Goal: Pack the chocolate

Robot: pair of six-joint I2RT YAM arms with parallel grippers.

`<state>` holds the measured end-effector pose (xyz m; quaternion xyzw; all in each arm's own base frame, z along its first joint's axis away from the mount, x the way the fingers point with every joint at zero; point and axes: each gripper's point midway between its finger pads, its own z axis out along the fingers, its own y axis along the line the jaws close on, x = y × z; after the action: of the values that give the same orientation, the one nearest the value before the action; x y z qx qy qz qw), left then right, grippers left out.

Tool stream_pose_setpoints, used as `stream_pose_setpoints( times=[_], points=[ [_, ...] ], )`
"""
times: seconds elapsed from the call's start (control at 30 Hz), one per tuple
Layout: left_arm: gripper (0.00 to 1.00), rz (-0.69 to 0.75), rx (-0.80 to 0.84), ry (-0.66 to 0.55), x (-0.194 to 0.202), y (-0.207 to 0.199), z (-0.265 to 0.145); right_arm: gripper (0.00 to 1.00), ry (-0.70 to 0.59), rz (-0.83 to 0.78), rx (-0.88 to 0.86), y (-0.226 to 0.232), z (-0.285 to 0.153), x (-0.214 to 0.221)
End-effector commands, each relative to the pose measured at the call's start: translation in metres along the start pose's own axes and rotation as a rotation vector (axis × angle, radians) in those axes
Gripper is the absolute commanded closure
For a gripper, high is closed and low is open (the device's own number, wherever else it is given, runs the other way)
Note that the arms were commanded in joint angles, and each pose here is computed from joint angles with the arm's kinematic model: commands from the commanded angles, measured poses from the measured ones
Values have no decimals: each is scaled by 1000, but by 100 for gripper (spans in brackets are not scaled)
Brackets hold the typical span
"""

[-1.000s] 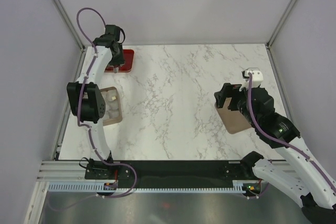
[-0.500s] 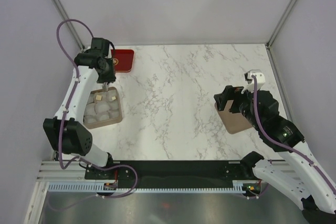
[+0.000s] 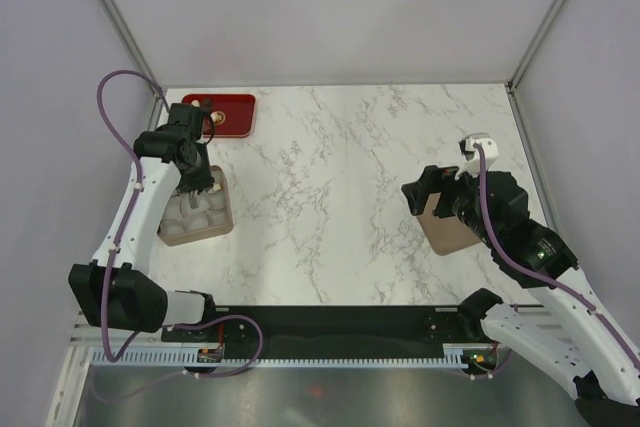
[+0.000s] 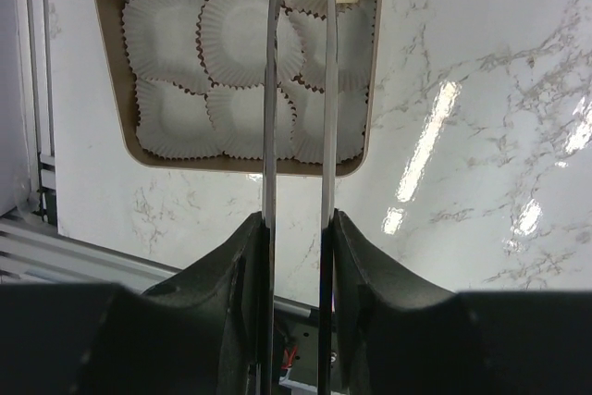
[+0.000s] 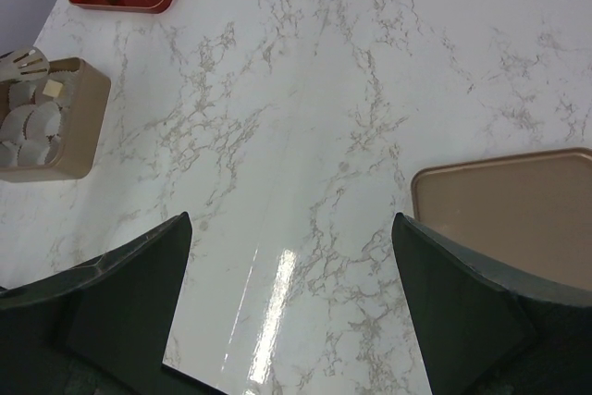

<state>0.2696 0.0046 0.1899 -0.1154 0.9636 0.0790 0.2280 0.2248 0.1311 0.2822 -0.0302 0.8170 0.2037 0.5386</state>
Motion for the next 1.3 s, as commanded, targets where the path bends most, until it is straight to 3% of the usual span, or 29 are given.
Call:
stream_pose_setpoints(
  times=[0.0,0.33,0.7,0.93,1.27],
  points=[
    [63,-83,-34,-87,-16,8,-5,2,-17,2,-22,3,-6,-4],
    [64,-171,-90,-74,-22,29,13,2,-24,11,-24,0,-11,2],
    [60,-301,-225,-89,-26,87,28,2,-34,-9,-8,-4,-13,0],
    [61,-292,-153,-52,-24,75,50,2,-39,-8,8,-6,-12,-2],
    [60,-297,-183,-37,-22,78,60,2,-46,0,26,-9,-12,-4]
  ],
)
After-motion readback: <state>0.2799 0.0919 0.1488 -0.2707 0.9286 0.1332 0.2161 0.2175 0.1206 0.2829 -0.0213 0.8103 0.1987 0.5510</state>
